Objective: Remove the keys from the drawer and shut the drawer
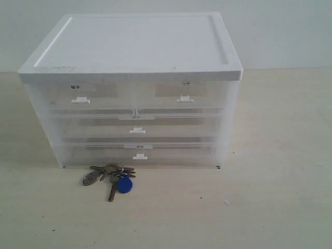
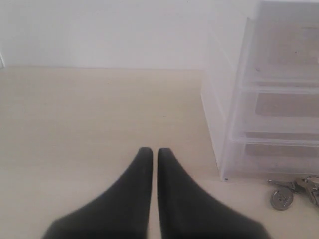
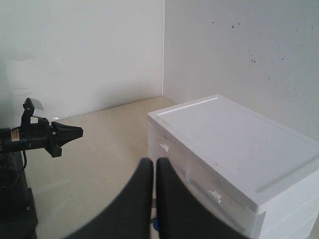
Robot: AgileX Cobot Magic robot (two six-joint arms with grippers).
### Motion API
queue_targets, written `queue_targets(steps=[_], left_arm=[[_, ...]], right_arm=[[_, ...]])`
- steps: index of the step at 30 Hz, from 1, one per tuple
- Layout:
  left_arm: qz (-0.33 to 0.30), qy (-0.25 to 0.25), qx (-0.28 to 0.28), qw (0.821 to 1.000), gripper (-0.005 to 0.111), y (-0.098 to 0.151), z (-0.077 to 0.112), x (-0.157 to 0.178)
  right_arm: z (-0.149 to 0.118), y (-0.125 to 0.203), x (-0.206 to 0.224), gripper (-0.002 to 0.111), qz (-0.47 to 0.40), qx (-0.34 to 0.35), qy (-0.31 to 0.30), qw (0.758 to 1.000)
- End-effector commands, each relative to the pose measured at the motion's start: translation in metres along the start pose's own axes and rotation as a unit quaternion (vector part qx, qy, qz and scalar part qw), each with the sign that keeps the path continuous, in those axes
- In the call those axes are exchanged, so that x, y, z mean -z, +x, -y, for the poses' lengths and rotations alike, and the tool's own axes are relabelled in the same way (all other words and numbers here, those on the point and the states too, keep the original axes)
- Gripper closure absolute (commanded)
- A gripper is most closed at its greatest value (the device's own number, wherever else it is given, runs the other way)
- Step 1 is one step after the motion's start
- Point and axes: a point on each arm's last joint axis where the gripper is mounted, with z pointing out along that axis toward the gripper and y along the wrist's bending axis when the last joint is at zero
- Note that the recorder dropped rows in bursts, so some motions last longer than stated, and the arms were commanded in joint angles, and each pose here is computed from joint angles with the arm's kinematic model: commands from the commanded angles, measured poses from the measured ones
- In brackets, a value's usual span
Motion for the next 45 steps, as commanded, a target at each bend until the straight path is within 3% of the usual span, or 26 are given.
queue_targets(steps=[1,19,24,26,29,33,36,39,45], left_arm=[[-0.002,-0.002,-0.002,1.0,0.102,0.001,0.0,0.0],[-0.002,-0.002,-0.002,1.0,0.102,0.001,0.0,0.0],[-0.002,-0.002,-0.002,1.0,0.102,0.001,0.0,0.0],[-0.002,-0.002,-0.002,1.0,0.102,0.001,0.0,0.0],[-0.002,-0.002,-0.002,1.0,0.102,0.001,0.0,0.0],[-0.002,-0.002,-0.002,1.0,0.102,0.001,0.0,0.0],[-0.002,-0.002,-0.002,1.0,0.102,0.001,0.0,0.0],[-0.002,-0.002,-0.002,1.0,0.102,0.001,0.0,0.0],[-0.002,-0.002,-0.002,1.0,0.102,0.001,0.0,0.0]], right_arm=[[0.001,0.0,0.001,0.108,0.003,-0.001,0.0,1.0],[0.001,0.0,0.001,0.108,0.003,-0.001,0.0,1.0],[-0.002,-0.002,0.0,0.108,0.009,-0.038,-0.014,0.999],[-0.009,-0.001,-0.006,0.108,0.036,-0.003,-0.031,0.999],[-0.027,0.011,-0.023,0.108,0.077,0.126,-0.061,0.987],[-0.057,0.036,-0.044,0.108,0.157,0.303,-0.095,0.935],[-0.068,0.058,-0.056,0.108,0.181,0.384,-0.087,0.901],[-0.069,0.076,-0.066,0.108,0.175,0.357,-0.059,0.916],[-0.054,0.1,-0.079,0.108,0.176,0.22,0.045,0.958]])
